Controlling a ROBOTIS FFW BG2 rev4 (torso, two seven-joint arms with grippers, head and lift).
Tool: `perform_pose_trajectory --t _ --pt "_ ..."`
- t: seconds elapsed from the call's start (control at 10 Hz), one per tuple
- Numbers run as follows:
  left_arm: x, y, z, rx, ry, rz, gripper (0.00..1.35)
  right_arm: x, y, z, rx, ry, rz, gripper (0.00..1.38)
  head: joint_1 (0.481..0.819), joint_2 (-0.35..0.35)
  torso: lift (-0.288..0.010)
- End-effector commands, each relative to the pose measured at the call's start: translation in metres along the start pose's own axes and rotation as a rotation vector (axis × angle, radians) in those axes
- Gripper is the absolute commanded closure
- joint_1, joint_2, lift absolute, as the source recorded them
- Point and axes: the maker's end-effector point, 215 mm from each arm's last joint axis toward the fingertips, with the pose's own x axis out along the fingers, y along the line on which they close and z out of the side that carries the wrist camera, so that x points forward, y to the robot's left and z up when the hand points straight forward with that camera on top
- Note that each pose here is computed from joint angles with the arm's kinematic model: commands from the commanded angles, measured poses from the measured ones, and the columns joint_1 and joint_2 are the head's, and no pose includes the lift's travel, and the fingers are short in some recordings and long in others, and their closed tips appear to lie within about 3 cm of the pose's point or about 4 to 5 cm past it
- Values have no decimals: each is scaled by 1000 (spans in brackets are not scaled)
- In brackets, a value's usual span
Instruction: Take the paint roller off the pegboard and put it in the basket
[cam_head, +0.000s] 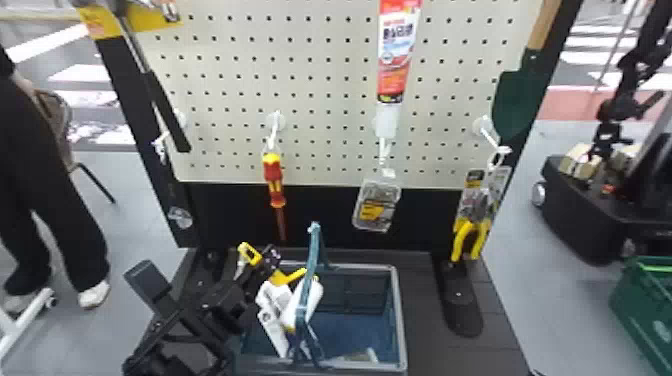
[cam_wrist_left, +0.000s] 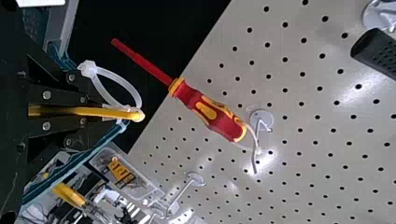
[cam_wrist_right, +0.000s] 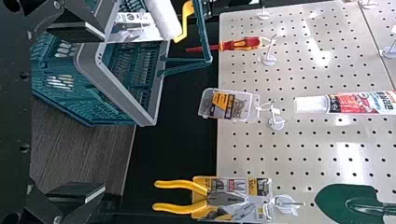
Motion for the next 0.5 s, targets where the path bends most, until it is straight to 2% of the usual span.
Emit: perform_pose_trajectory --t 0.0,0.1,0.2,0.3,0.4 --pt "6 -5 -9 -16 13 -14 1214 0 0 0 0 -2 0 165 549 0 -100" --pt "8 -7 -13 -20 22 -24 1214 0 0 0 0 -2 0 165 549 0 -100" --pt "10 -7 -12 -12 22 -24 1119 0 0 0 0 -1 2 165 549 0 -100" --pt "12 -7 -16 -14 47 -25 639 1 0 1 -1 -3 5 165 549 0 -100" --pt "15 -11 -19 -11 65 -40 297 1 0 0 -2 -2 6 165 549 0 -100"
